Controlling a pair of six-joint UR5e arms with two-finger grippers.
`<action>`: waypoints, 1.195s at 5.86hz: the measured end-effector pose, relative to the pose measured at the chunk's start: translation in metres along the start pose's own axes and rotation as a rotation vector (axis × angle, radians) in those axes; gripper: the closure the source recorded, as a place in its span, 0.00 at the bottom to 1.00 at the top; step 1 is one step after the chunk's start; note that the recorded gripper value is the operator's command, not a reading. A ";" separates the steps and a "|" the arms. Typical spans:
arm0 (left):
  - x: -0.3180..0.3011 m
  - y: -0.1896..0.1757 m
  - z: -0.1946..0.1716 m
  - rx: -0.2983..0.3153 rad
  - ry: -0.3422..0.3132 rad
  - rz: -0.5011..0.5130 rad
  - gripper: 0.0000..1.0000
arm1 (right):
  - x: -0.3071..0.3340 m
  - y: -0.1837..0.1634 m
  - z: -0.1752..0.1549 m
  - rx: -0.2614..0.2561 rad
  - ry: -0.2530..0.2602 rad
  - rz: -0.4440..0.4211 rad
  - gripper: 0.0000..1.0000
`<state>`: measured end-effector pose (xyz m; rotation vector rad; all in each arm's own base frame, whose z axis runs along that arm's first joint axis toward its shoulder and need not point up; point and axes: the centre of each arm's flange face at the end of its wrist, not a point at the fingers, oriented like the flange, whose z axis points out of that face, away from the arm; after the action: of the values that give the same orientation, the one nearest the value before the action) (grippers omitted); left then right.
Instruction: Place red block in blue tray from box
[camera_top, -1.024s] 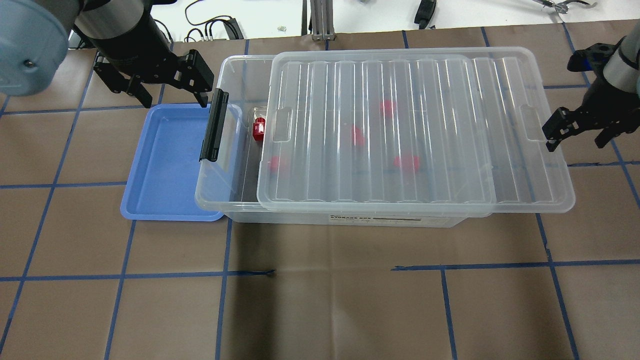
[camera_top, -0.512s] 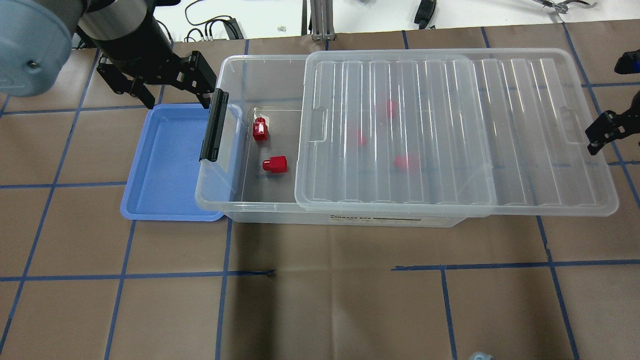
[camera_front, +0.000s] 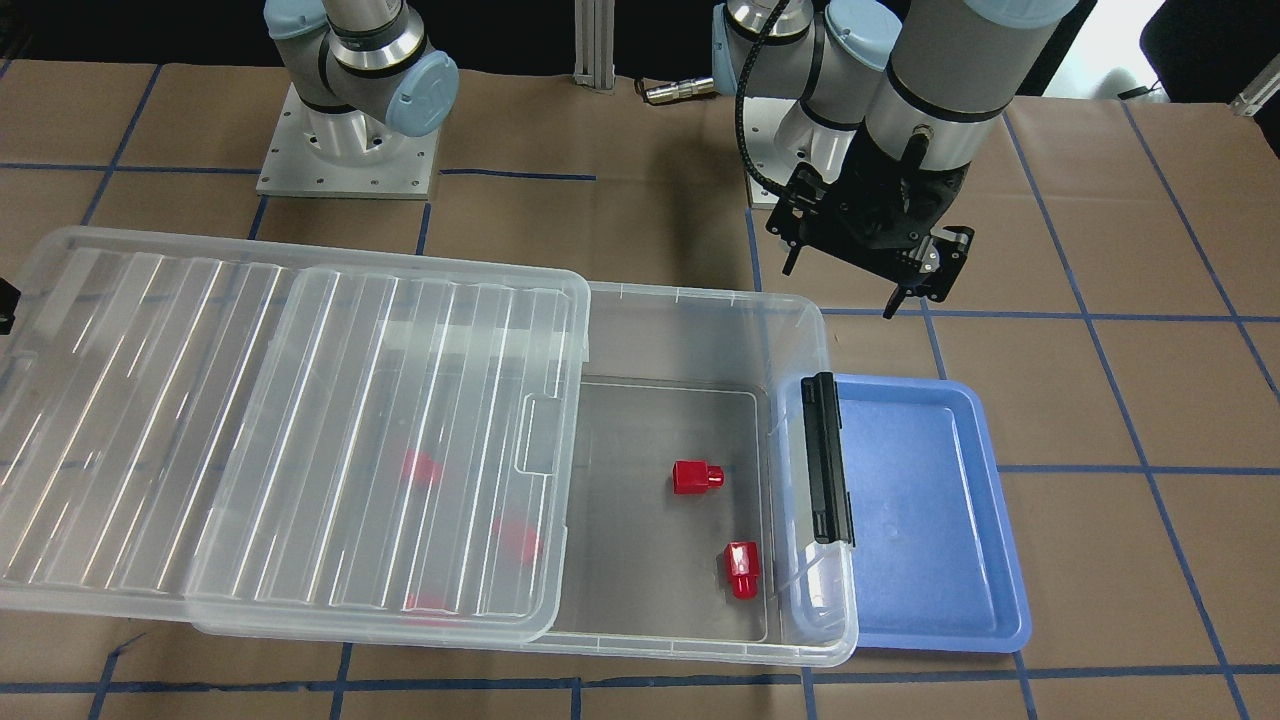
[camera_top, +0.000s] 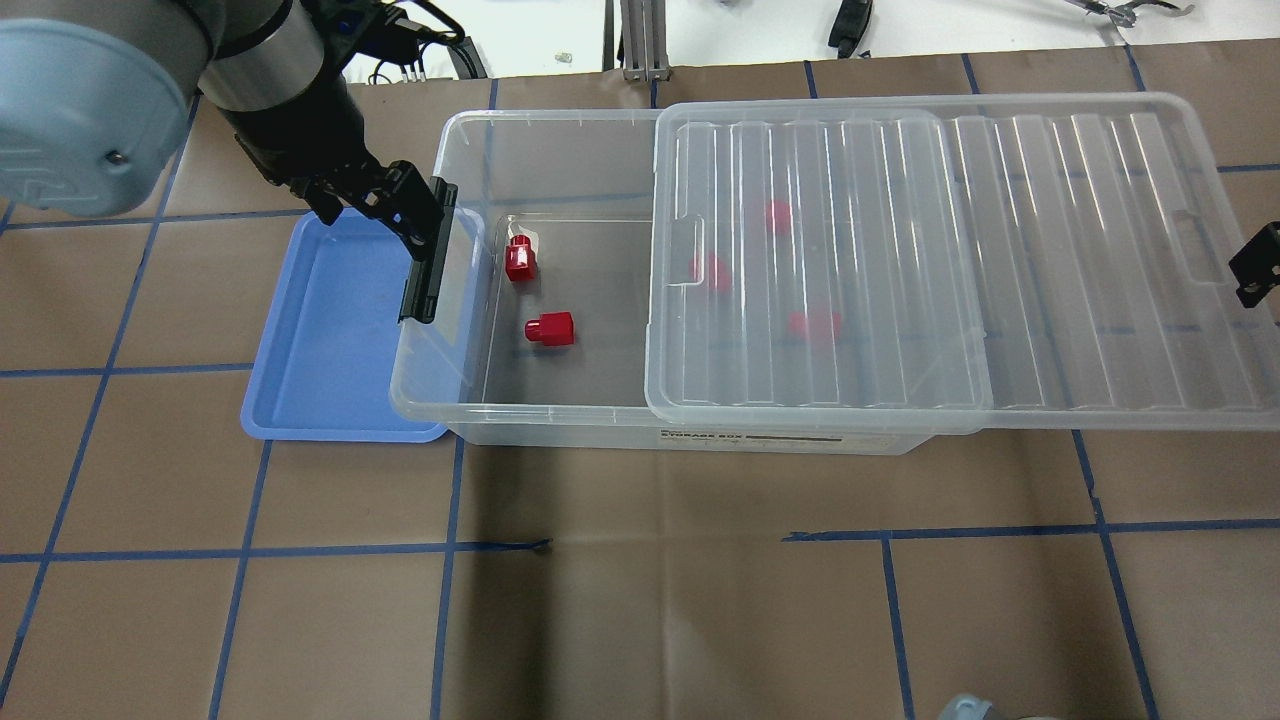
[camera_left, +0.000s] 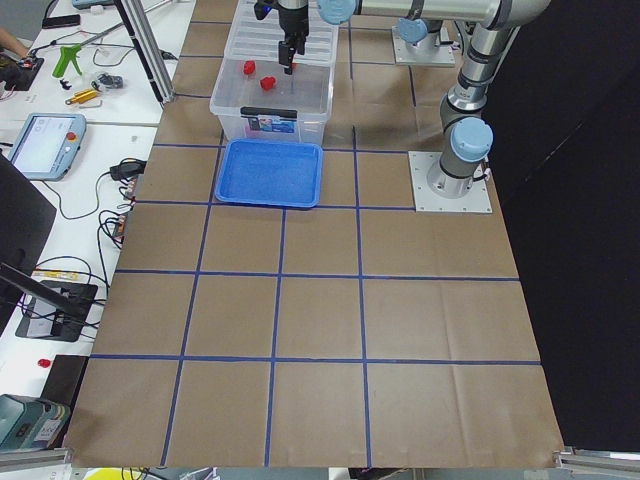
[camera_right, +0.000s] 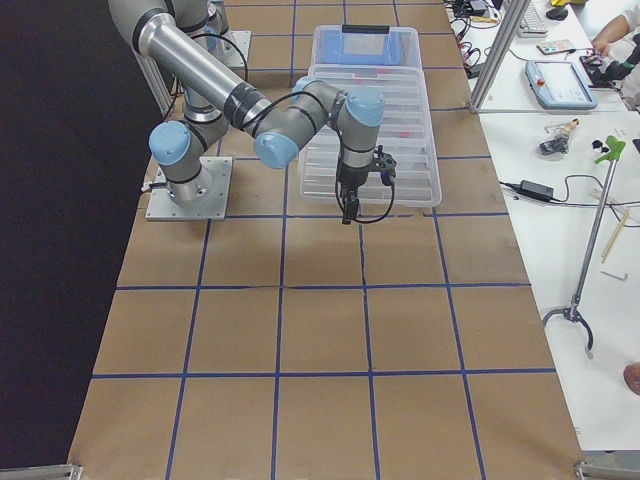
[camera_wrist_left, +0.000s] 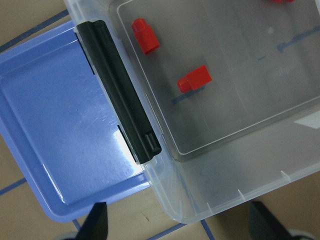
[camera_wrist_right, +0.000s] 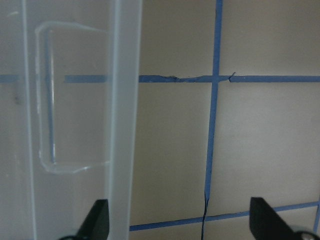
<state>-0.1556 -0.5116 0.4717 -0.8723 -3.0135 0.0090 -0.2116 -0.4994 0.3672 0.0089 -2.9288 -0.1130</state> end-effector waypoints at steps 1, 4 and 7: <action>0.000 -0.001 0.011 0.006 -0.004 0.146 0.02 | 0.006 0.004 -0.004 0.000 0.020 0.012 0.00; -0.008 -0.013 0.041 -0.010 0.008 0.800 0.02 | -0.031 0.002 -0.081 0.083 0.057 0.036 0.00; 0.001 -0.051 0.081 0.051 -0.005 1.064 0.02 | -0.160 -0.002 -0.162 0.016 -0.104 0.218 0.00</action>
<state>-0.1841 -0.5547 0.3914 -2.2758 -2.1495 0.0859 -0.0210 -0.5112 0.4914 -0.3221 -3.0102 -0.0572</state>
